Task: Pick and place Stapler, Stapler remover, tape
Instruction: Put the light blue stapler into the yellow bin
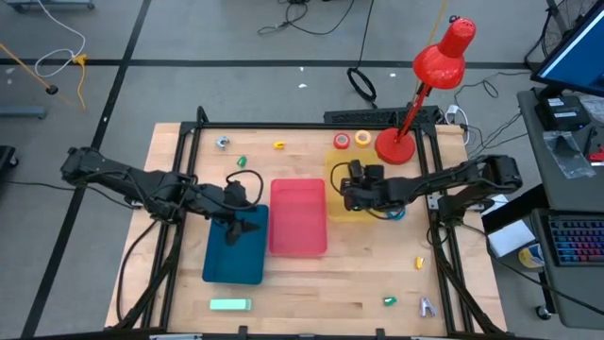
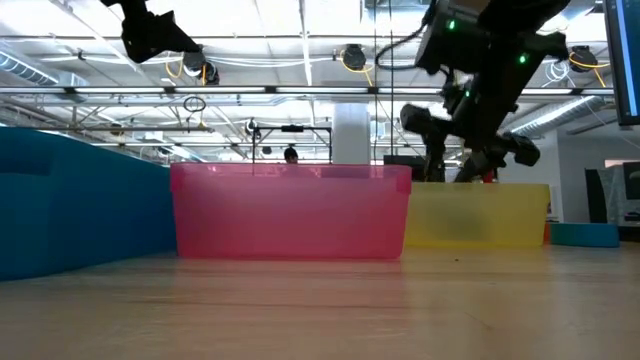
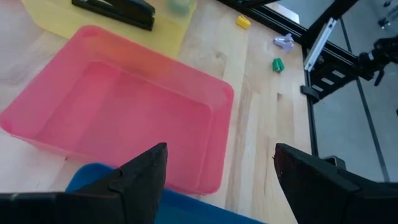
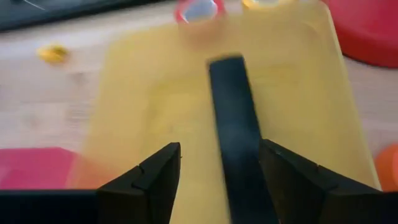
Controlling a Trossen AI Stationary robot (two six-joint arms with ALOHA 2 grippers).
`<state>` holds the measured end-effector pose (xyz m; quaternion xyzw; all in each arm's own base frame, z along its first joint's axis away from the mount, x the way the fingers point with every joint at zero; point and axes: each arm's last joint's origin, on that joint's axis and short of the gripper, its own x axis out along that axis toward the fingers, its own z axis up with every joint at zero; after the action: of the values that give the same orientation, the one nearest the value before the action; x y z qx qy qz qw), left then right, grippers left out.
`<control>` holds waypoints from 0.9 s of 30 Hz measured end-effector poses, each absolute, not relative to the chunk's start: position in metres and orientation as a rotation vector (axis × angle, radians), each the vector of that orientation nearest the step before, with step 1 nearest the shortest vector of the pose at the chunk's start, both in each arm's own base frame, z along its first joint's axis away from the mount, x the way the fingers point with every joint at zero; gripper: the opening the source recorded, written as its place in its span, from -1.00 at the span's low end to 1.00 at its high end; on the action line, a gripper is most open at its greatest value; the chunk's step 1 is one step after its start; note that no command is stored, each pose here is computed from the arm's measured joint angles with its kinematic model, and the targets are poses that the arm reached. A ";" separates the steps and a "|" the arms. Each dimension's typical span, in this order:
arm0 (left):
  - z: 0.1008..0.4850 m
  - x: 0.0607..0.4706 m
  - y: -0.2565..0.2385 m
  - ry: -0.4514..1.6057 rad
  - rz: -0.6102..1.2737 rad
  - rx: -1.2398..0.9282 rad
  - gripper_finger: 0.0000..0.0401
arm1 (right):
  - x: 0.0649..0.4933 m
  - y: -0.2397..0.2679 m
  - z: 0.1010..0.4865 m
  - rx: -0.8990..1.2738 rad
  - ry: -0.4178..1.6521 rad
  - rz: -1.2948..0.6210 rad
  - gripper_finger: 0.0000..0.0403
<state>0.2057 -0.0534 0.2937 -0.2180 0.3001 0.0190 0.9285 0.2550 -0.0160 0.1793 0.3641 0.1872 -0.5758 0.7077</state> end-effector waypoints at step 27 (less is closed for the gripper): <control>0.292 0.195 -0.100 0.685 -0.026 -0.809 0.47 | 0.187 0.022 0.286 0.382 0.374 -0.697 -0.92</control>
<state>0.1954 -0.0999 0.2922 -0.3859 0.3268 -0.0125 0.8626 0.1871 0.0224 0.2861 0.1850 0.1809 -0.3375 0.9051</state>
